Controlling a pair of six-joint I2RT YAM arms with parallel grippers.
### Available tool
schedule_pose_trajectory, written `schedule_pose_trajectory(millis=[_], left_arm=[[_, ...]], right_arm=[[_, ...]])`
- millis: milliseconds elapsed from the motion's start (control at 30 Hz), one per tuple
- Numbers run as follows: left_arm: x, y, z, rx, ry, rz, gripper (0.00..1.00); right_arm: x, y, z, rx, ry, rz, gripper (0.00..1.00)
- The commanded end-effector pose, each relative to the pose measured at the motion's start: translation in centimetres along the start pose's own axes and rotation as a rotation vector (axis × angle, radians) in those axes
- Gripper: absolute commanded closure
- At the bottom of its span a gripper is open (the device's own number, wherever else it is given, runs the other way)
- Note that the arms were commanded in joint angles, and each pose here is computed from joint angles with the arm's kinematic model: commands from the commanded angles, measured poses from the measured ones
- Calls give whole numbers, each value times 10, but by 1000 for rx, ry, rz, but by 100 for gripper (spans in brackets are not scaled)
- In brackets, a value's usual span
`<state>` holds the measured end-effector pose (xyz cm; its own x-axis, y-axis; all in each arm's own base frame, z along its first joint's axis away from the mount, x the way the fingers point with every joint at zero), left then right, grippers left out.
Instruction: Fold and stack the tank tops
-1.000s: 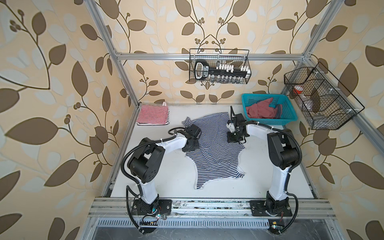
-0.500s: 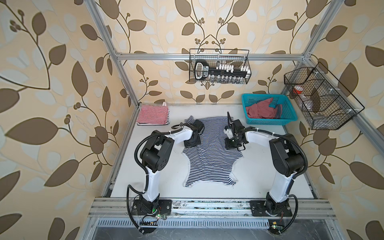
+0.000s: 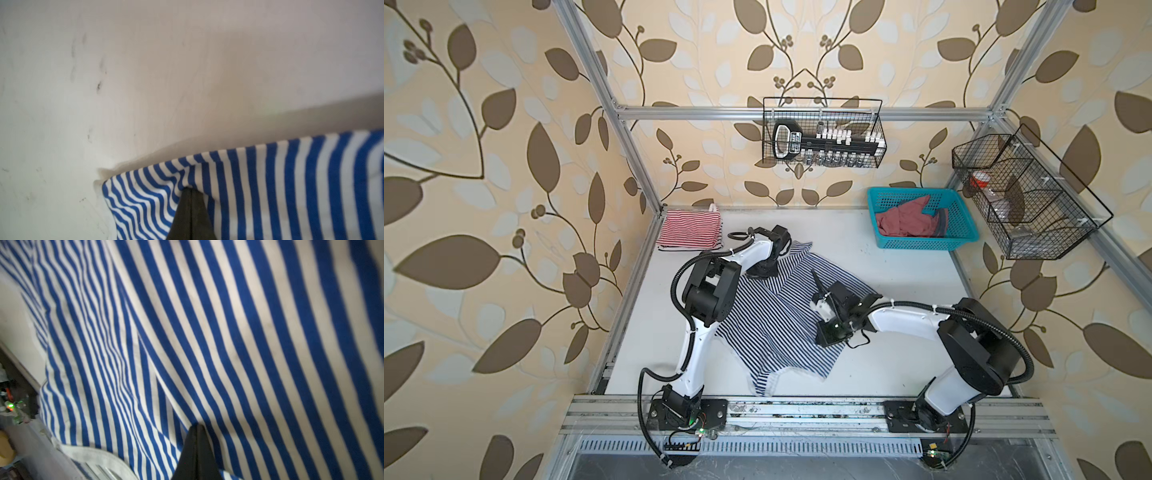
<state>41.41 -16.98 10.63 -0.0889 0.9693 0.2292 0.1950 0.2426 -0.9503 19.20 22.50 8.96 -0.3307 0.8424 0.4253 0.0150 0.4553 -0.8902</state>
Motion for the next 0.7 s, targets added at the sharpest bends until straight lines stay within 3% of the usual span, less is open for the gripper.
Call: schedule_pose_trajectory(millis=[0, 300, 500, 667], left_arm=[[4, 32, -6, 63, 61, -61, 100], [-25, 21, -52, -50, 78, 115, 100], [-8, -61, -77, -238, 60, 193, 100], [17, -130, -65, -368, 39, 264, 100]], right_arm=[[-7, 32, 46, 165, 135, 52, 93], [57, 46, 11, 37, 152, -300, 90], [67, -19, -37, -134, 70, -292, 82], [34, -83, -59, -265, 49, -156, 74]])
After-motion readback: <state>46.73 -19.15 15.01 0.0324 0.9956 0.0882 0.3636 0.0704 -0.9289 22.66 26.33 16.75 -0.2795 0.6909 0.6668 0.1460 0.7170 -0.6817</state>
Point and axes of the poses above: each gripper's point midway between its finger pads, its own y axis out along the fingers, its own x axis along the line the jaws close on, z = x × y, the point moved 9 cm from there along -y, back along the fingers, and after that the axes turned 3 degrees about y, right-handed, at the moved point
